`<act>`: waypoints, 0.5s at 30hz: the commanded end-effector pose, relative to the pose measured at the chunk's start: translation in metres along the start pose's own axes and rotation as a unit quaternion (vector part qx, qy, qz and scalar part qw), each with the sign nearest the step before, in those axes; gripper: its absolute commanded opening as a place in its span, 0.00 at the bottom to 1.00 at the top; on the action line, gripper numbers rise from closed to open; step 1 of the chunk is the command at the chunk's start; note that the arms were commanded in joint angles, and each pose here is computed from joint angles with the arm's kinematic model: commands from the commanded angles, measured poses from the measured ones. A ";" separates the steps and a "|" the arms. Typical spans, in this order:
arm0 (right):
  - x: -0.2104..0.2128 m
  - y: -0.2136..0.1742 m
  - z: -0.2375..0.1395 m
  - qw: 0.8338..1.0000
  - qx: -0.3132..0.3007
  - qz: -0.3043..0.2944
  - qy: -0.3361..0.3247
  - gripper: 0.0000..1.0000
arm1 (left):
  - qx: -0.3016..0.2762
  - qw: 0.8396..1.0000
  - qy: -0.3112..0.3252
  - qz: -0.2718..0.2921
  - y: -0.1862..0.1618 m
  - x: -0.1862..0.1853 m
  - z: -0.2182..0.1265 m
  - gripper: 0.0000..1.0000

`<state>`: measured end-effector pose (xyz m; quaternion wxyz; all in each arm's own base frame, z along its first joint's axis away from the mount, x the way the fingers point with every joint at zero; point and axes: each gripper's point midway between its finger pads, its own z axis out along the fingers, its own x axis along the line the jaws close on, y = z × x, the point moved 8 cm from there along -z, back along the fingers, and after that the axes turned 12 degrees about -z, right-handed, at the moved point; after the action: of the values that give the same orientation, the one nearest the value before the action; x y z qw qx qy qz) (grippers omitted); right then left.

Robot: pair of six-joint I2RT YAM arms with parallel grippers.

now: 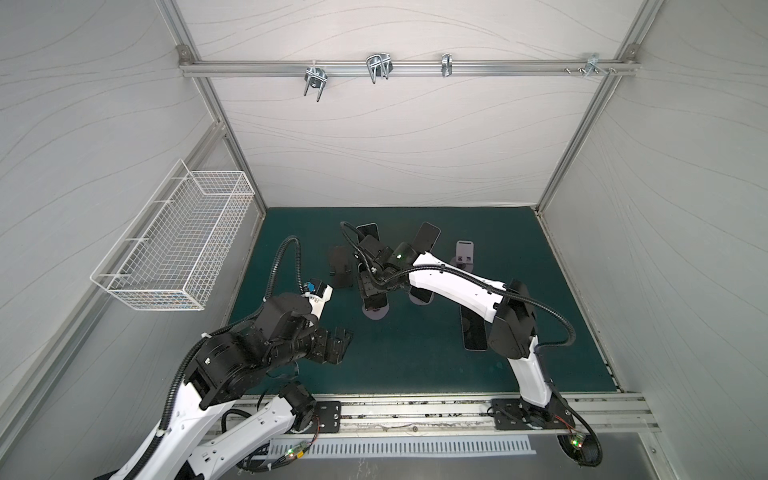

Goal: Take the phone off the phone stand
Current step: 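Close the right gripper on the light-blue phone's top edge, then lift the light-blue phone off its stand toward the robot with the right gripper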

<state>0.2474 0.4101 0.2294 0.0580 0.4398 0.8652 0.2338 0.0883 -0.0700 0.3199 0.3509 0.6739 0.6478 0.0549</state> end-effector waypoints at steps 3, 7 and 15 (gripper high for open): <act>-0.005 0.001 -0.038 1.000 -0.018 0.011 0.014 0.65 | -0.046 0.999 -0.023 -0.014 0.013 -0.007 -0.009 0.99; -0.007 -0.004 -0.049 1.000 -0.019 0.015 0.018 0.65 | -0.066 0.997 -0.045 -0.013 0.018 -0.012 -0.011 0.99; -0.026 -0.018 -0.077 0.999 -0.014 0.027 0.021 0.65 | -0.088 0.995 -0.048 -0.021 0.028 -0.017 -0.003 0.99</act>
<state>0.2304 0.3744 0.2606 0.0414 0.4466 0.8607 0.2409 0.0986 -0.0777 0.3363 0.4174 0.6460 0.6361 0.0619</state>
